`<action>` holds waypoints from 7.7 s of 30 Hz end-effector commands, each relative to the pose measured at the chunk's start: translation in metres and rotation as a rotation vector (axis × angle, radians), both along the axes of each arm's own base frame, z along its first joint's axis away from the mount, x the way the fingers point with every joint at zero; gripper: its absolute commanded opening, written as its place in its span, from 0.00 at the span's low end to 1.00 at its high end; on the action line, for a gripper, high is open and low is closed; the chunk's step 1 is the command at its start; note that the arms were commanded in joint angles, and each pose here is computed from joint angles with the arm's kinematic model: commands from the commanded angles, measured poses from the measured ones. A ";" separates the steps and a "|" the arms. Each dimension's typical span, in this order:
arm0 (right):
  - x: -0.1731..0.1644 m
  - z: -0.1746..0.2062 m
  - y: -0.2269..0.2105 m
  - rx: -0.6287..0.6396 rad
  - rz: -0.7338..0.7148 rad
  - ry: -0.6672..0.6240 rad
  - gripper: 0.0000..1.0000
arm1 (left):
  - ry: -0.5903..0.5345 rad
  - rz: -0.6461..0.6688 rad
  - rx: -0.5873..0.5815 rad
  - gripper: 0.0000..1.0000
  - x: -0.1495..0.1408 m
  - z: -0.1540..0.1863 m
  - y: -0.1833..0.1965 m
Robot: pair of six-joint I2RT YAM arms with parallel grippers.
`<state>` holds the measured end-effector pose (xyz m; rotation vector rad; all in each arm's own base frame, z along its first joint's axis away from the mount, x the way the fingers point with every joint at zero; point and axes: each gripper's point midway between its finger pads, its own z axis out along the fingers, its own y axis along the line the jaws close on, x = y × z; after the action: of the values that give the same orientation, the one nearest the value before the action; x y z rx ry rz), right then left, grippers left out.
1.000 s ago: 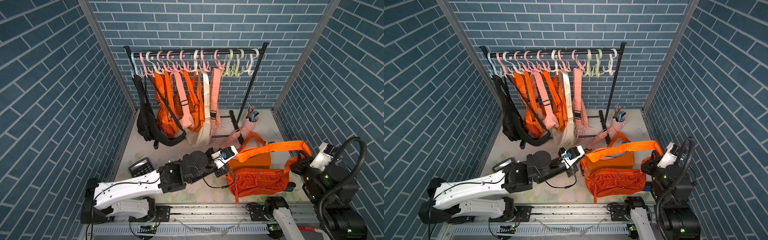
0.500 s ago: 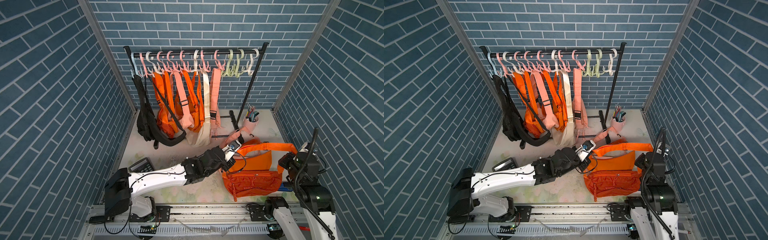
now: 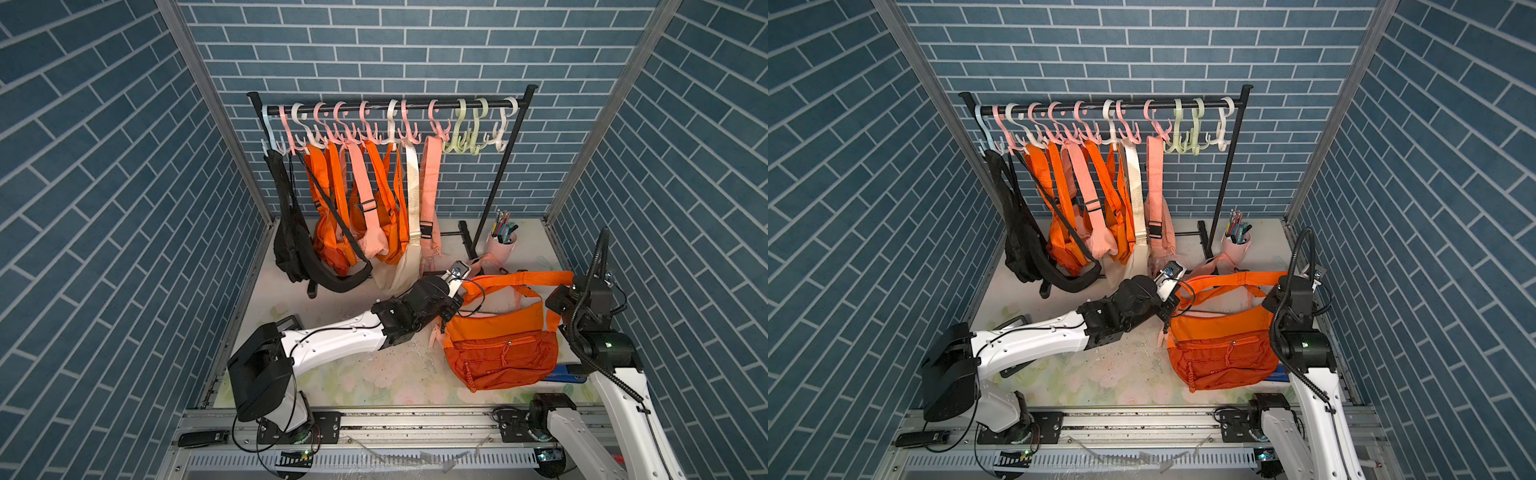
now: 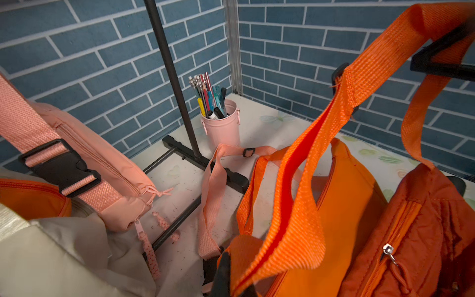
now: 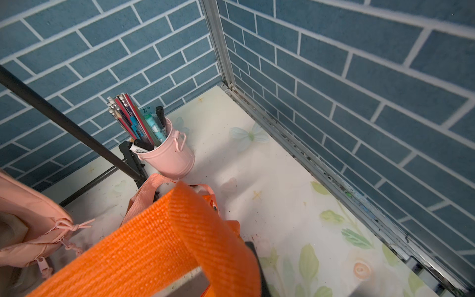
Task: Take the bag off the hook
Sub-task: Place the bag inside the bag, then pick up the bag from the hook.
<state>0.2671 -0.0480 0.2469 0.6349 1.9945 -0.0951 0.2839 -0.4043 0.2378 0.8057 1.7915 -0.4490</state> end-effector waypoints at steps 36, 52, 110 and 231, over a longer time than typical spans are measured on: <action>0.105 -0.151 0.004 0.078 0.084 0.271 0.00 | 0.250 0.124 0.062 0.16 0.113 -0.119 -0.016; 0.105 -0.129 0.008 0.116 0.130 0.239 0.63 | 0.199 0.147 0.002 0.49 0.111 -0.062 -0.002; 0.101 0.051 0.195 0.008 0.722 -0.128 0.77 | -0.164 0.439 0.122 0.83 -0.020 0.075 0.255; 0.145 0.125 0.306 0.177 1.111 -0.351 0.00 | -0.122 0.288 0.200 0.85 -0.005 0.060 0.211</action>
<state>0.4259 0.2677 0.3409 -0.3513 1.8458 0.8421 0.2785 -0.1888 0.2819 0.6931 1.8308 0.0119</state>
